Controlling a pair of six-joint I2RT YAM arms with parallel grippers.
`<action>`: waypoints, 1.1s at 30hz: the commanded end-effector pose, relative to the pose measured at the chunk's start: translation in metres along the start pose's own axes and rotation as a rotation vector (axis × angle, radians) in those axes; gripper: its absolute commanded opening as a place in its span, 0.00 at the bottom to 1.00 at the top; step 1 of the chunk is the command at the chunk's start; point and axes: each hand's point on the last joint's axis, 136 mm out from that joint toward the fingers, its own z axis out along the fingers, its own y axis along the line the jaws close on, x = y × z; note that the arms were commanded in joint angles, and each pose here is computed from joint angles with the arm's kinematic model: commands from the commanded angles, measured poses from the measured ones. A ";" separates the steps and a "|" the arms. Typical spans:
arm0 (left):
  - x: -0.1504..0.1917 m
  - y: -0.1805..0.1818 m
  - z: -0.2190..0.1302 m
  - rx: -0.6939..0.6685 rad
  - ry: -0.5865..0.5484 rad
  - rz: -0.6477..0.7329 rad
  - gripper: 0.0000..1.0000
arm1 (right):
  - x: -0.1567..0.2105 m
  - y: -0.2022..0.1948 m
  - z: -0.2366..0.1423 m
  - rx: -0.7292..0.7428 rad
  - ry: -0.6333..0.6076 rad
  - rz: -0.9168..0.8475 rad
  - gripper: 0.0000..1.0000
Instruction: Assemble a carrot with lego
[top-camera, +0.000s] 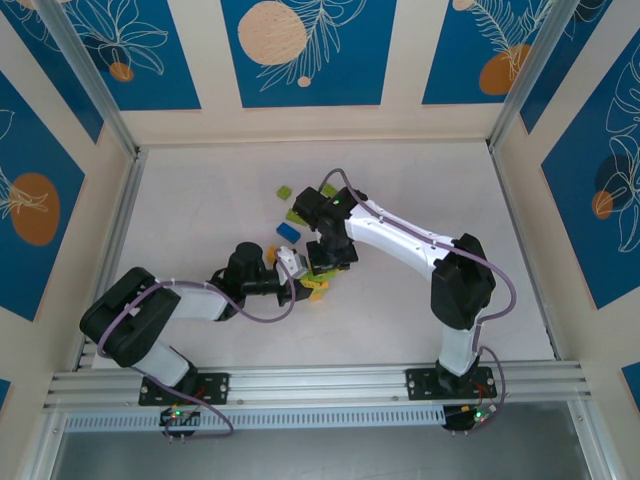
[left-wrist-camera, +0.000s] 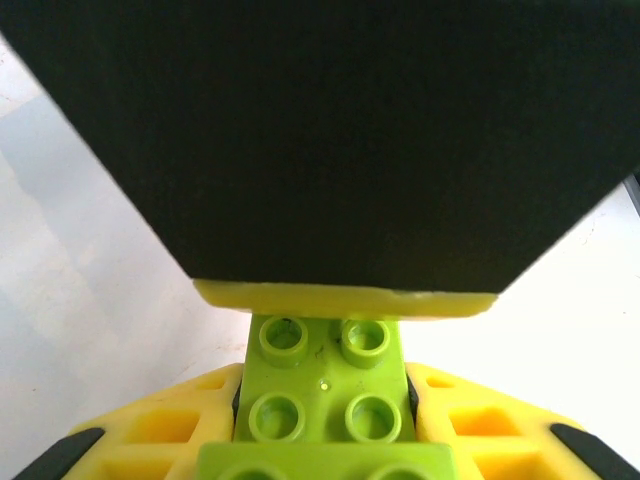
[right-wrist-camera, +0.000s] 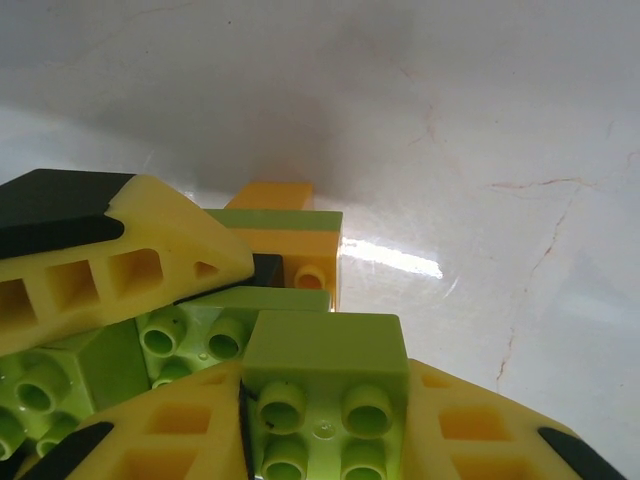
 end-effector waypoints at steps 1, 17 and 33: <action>0.013 0.005 0.005 -0.019 0.057 -0.010 0.21 | 0.031 0.006 0.043 0.038 0.169 -0.003 0.30; 0.015 0.006 0.005 -0.022 0.062 -0.009 0.20 | 0.013 0.022 0.015 -0.054 0.064 -0.032 0.56; 0.012 0.005 0.005 -0.017 0.061 -0.013 0.20 | -0.014 -0.015 -0.075 -0.076 -0.190 0.010 0.76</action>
